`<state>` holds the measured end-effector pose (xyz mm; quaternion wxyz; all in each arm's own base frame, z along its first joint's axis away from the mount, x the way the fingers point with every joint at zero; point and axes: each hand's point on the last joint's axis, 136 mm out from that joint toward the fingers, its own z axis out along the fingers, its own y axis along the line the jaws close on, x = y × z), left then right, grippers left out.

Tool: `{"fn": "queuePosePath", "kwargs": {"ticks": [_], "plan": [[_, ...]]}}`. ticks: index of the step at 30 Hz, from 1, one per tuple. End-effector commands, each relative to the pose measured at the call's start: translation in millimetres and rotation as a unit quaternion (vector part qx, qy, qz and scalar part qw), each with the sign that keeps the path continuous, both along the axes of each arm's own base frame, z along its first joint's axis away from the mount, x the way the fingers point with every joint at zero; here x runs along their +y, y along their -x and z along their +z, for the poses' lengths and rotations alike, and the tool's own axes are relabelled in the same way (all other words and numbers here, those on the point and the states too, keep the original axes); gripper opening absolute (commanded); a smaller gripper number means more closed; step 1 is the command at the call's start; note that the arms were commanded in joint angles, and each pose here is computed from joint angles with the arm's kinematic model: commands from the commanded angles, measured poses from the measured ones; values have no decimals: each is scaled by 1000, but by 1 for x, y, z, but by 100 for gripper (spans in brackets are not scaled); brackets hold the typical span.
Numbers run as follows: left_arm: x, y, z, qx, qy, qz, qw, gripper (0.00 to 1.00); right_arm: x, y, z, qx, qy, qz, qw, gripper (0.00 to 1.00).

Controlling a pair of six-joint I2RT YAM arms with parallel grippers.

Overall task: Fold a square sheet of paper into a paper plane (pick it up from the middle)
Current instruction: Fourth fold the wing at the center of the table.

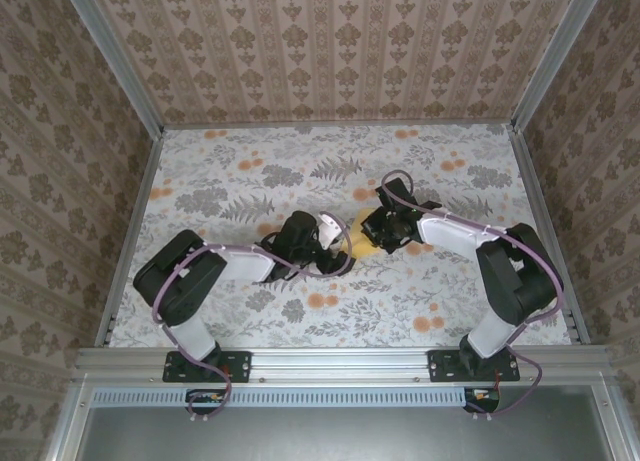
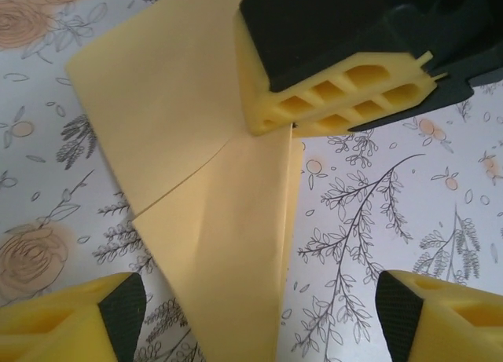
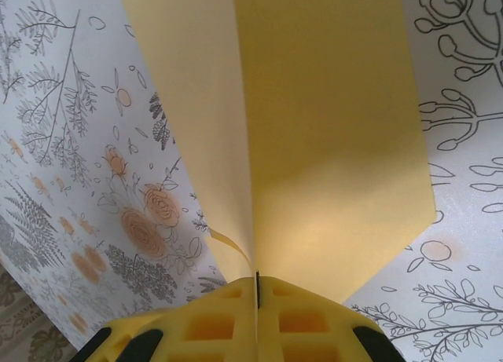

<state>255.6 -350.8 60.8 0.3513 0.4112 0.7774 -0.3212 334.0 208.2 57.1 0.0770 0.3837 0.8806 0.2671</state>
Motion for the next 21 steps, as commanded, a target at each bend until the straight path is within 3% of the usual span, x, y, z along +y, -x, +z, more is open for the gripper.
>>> {"fn": "queuePosePath", "kwargs": {"ticks": [1,14,21], "plan": [[-16,-2,7,-29,9,-39,999,72,-2,14,-10,59,2,-21,998,0],[-21,-14,-10,-32,-1,-28,999,39,2,14,-11,72,-10,-14,997,0],[-21,-13,-8,-32,0,-28,999,29,6,15,-14,82,-20,-8,996,2]]}}
